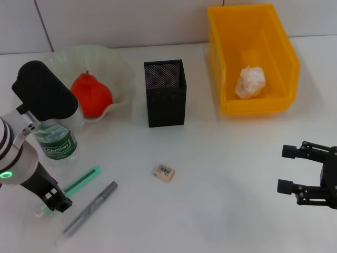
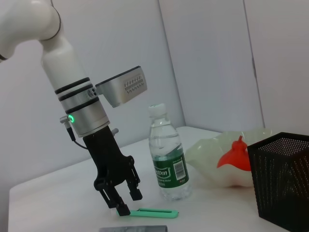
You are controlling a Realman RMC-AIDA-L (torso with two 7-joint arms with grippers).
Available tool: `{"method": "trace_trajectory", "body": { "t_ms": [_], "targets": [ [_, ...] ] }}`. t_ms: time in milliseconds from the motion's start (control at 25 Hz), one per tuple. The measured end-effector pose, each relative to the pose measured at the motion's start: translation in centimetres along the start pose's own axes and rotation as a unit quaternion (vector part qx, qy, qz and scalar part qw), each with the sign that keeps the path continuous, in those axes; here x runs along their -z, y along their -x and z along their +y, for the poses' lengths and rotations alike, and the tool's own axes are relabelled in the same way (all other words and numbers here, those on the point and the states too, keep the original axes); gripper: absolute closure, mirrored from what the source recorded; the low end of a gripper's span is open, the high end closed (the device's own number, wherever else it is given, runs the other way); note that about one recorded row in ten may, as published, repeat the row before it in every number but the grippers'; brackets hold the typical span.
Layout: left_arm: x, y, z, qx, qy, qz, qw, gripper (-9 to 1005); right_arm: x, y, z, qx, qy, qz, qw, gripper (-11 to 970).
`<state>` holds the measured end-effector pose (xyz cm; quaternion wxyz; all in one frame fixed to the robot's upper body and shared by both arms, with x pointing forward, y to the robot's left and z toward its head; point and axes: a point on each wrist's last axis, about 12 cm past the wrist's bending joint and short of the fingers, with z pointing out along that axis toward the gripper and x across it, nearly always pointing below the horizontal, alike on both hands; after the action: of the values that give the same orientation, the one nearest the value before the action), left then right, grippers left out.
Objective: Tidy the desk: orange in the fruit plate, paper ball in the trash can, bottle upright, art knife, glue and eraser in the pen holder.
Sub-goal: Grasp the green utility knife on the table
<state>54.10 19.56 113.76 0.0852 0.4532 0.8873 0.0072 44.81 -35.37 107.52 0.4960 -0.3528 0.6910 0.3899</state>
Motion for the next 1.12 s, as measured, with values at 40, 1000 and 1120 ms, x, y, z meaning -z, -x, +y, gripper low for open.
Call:
{"method": "trace_trajectory", "body": {
  "t_ms": [40, 1000, 1120],
  "targets": [
    [0.00, 0.00, 0.00, 0.000, 0.000, 0.000, 1.000, 480, 0.00, 0.00, 0.00, 0.000, 0.000, 0.000, 1.000, 134],
    [-0.92, -0.32, 0.29, 0.009, -0.006, 0.009, 1.000, 605, 0.10, -0.22, 0.19, 0.003, 0.001, 0.002, 1.000, 135],
    [-0.83, -0.28, 0.45, 0.015, -0.004, 0.006, 1.000, 621, 0.11, -0.24, 0.21, 0.003, 0.001, 0.003, 1.000, 135]
  ]
}}
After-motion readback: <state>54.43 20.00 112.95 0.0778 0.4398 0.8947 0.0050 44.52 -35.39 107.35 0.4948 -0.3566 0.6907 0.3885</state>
